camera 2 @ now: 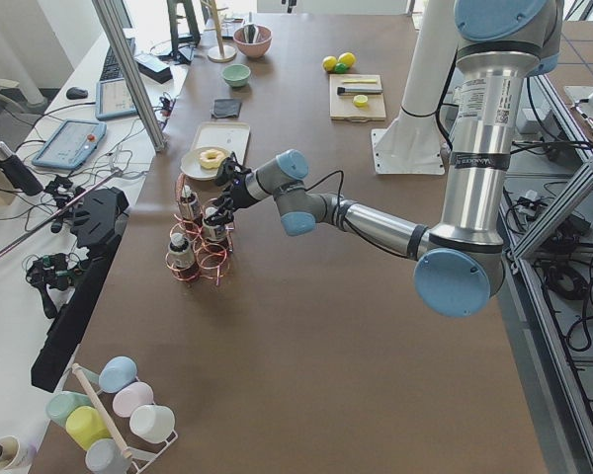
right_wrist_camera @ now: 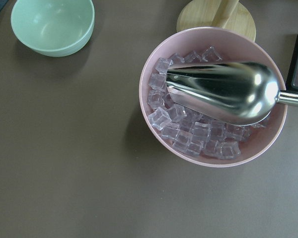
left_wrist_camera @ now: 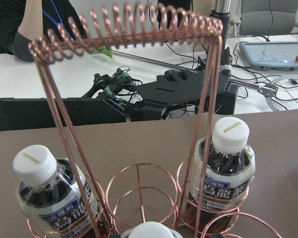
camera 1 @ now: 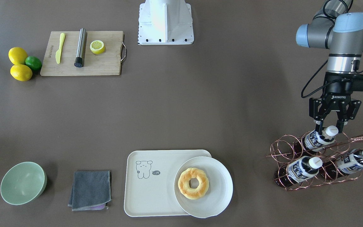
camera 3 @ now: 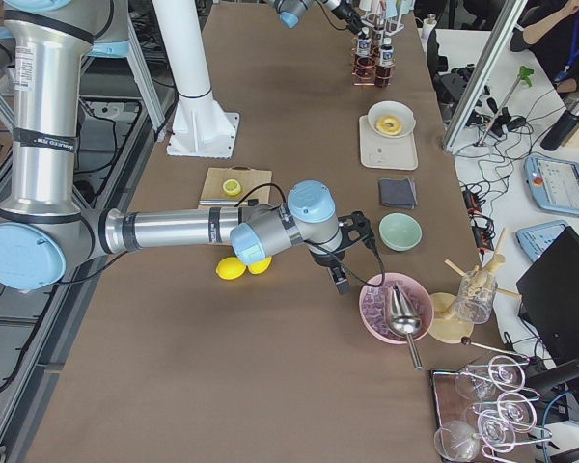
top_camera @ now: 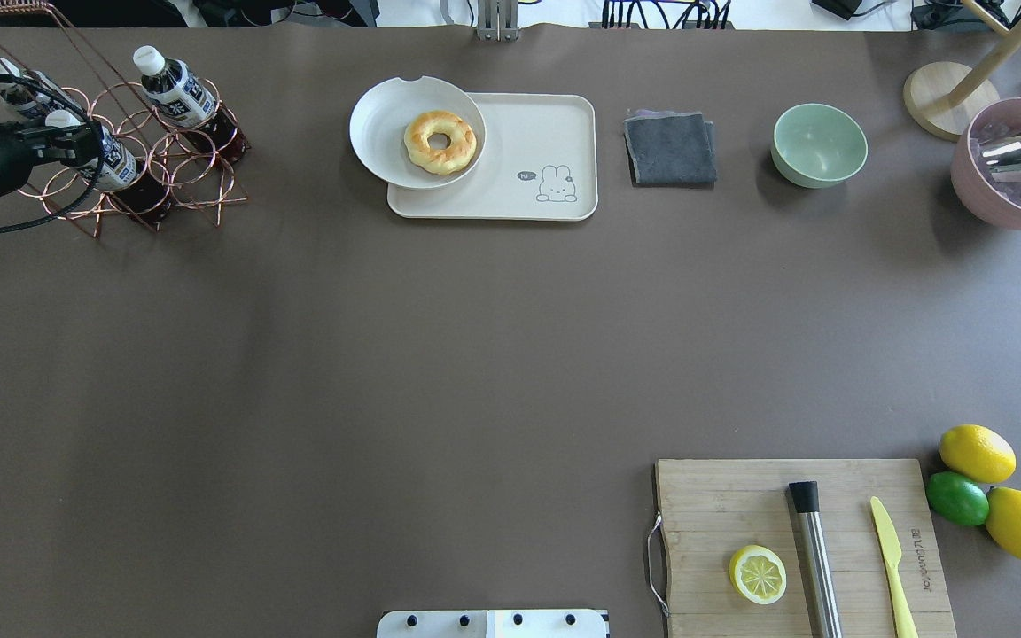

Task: Place tea on tray
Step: 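Grasp the tea bottle with the left gripper and lift it from the rack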

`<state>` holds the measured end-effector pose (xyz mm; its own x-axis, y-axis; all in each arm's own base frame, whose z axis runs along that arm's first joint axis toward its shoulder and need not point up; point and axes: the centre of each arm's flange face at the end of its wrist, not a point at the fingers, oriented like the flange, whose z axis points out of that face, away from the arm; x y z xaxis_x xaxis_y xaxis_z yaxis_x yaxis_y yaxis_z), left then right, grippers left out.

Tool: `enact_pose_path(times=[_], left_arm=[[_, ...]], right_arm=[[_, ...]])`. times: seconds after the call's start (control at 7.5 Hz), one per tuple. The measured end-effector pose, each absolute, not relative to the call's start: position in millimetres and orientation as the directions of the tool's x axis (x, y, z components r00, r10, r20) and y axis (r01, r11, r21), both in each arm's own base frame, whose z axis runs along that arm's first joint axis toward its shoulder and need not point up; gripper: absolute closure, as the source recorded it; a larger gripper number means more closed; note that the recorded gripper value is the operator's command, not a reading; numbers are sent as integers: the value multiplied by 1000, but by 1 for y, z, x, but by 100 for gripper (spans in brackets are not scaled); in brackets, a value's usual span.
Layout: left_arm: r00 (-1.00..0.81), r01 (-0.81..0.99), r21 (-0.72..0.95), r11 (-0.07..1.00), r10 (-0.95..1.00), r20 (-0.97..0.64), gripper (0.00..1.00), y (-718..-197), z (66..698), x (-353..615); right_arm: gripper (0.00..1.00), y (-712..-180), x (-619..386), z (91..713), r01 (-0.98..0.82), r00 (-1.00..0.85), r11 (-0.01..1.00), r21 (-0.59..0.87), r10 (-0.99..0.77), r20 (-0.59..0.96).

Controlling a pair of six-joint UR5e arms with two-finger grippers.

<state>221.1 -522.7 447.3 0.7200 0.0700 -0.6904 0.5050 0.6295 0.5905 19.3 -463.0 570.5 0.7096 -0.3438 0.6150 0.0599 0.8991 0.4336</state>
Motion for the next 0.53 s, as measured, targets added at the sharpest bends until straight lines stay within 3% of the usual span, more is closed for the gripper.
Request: enact_pose_path(times=[0.13, 0.27, 0.4, 0.53], left_arm=[[719, 505, 590, 630, 71, -691, 38, -522, 449, 221], [719, 506, 590, 629, 71, -691, 54, -522, 449, 220], [719, 505, 590, 629, 71, -691, 82, -522, 449, 220], [720, 505, 590, 630, 70, -691, 100, -522, 451, 220]], right_arm=[[0, -463, 19, 570, 60, 710, 899, 434, -344, 615], [0, -463, 19, 570, 60, 710, 899, 434, -344, 615], [0, -463, 19, 570, 60, 710, 899, 434, -344, 615], [0, -463, 19, 570, 60, 710, 899, 434, -344, 615]])
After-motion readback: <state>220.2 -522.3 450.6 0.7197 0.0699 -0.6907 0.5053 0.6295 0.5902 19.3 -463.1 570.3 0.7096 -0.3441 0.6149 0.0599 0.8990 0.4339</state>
